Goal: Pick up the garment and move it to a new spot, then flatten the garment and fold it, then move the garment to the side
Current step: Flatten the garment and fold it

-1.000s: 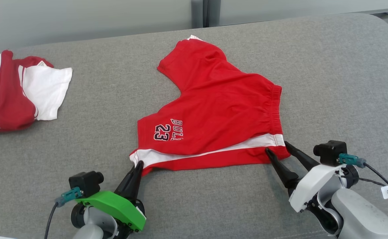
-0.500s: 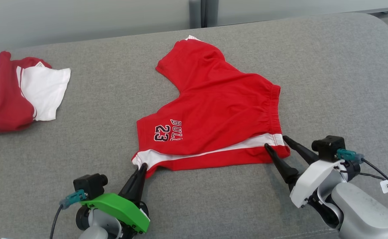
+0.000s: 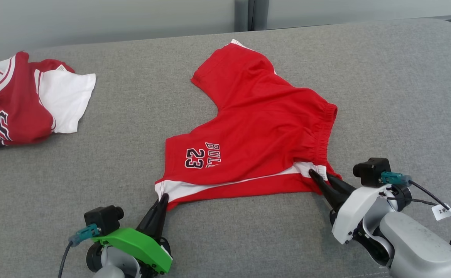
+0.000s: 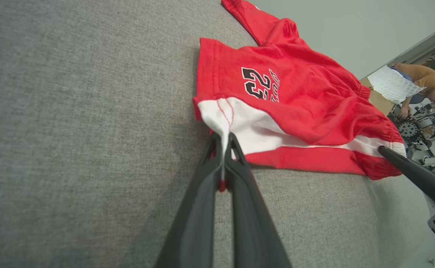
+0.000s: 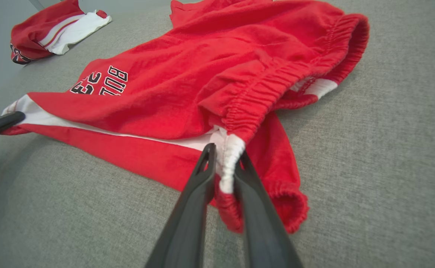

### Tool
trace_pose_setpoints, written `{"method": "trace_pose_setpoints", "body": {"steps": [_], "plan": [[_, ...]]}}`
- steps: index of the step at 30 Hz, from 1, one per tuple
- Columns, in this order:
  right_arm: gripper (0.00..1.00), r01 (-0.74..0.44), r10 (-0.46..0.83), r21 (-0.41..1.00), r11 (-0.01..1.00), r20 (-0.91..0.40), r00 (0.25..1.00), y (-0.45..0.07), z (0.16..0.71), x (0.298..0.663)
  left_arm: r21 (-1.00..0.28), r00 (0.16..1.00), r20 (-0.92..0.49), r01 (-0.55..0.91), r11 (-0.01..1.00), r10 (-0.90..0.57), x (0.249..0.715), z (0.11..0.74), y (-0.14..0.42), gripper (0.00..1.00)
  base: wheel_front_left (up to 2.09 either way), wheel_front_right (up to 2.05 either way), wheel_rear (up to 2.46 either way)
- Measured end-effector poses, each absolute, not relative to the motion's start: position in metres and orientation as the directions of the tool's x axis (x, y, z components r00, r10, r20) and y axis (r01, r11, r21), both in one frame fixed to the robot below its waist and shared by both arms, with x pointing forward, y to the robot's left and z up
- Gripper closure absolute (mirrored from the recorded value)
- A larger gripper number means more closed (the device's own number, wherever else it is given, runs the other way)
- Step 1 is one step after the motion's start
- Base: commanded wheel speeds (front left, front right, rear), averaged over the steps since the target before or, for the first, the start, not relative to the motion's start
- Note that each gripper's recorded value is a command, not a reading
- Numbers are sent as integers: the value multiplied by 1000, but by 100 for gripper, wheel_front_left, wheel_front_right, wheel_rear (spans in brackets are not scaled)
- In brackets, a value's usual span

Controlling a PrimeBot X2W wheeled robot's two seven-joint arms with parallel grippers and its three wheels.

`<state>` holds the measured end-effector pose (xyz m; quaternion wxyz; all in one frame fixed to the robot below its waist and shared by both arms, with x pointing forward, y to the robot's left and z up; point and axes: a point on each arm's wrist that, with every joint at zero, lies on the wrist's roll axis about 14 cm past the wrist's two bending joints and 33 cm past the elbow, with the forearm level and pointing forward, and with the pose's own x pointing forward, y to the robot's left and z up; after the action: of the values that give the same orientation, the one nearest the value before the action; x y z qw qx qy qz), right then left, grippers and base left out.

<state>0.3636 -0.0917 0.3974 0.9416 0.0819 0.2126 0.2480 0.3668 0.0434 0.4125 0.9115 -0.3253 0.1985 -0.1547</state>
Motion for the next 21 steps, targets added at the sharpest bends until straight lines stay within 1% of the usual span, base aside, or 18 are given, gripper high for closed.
{"method": "trace_pose_setpoints", "body": {"steps": [1, 2, 3, 8, 11, 15, 18, 21], "plan": [[85, -436, 506, 259, 862, -361, 783, -91, 397, 363, -654, 873, -263, 152, 741, -411, 367, 412, 44, 100, 0, 0, 0], [96, -439, 508, 258, 860, -361, 782, -90, 397, 363, -654, 873, -263, 152, 741, -411, 367, 412, 44, 100, 0, 0, 0], [100, -441, 509, 257, 860, -359, 783, -90, 398, 363, -653, 873, -262, 152, 742, -410, 367, 412, 44, 100, 0, 0, 0], [100, -462, 515, 228, 857, -336, 789, -89, 408, 371, -653, 874, -259, 155, 741, -411, 366, 412, 44, 100, 0, 0, 0], [100, -472, 510, 196, 860, -301, 805, -94, 418, 380, -654, 881, -253, 149, 742, -400, 369, 413, 46, 100, 0, 0, 0], [100, -499, 509, 105, 860, -227, 830, -103, 442, 396, -663, 897, -241, 126, 738, -370, 374, 415, 54, 100, 0, 0, 0], [100, -511, 515, 68, 857, -148, 844, -103, 467, 408, -676, 910, -232, 102, 730, -343, 379, 417, 61, 100, 0, 0, 0], [100, -525, 527, 47, 850, -89, 845, -99, 486, 412, -695, 926, -215, 78, 715, -310, 386, 422, 69, 100, 0, 0, 0]]}}
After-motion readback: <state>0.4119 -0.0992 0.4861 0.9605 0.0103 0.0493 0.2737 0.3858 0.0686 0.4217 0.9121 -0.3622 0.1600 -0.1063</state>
